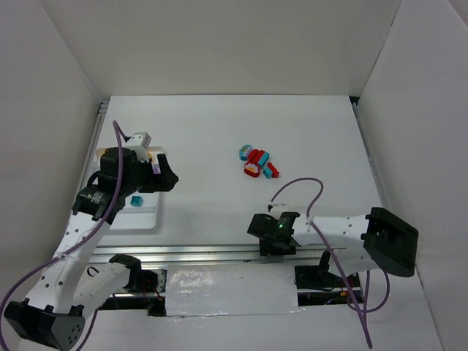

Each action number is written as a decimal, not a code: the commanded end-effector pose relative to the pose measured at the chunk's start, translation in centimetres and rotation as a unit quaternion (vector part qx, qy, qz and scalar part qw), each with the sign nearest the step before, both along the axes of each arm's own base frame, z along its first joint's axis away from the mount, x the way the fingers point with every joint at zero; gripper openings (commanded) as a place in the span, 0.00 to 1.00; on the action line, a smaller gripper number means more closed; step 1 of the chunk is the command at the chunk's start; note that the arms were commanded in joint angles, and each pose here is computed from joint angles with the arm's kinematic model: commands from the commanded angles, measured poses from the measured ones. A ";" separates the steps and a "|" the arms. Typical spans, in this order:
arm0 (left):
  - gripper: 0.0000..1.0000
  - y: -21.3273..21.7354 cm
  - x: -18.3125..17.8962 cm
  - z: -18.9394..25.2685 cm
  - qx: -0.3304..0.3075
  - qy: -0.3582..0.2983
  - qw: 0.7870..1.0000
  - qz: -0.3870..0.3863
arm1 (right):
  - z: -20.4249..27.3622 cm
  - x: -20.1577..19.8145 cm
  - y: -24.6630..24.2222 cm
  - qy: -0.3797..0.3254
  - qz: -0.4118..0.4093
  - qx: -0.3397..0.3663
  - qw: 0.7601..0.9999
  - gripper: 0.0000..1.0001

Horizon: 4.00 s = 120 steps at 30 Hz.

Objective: Sort the legos into containers by color

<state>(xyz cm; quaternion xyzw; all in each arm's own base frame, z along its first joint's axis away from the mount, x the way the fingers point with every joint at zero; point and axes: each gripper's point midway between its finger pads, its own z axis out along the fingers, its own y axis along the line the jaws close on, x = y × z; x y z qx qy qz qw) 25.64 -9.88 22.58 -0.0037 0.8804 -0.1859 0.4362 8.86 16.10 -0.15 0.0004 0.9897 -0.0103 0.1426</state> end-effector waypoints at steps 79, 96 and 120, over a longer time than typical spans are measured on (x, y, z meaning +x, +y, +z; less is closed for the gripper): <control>0.99 19.4 -9.5 8.3 0.011 -0.176 0.818 0.547 | 18.2 9.8 45.6 -0.221 0.342 0.389 0.826 0.00; 1.00 18.2 -8.5 7.7 0.023 -0.180 0.845 0.503 | 11.4 10.8 47.2 -0.180 0.351 0.365 0.843 0.72; 0.99 17.5 -7.6 7.7 0.037 -0.182 0.860 0.475 | 17.1 19.2 34.7 -0.249 0.236 0.353 0.870 0.77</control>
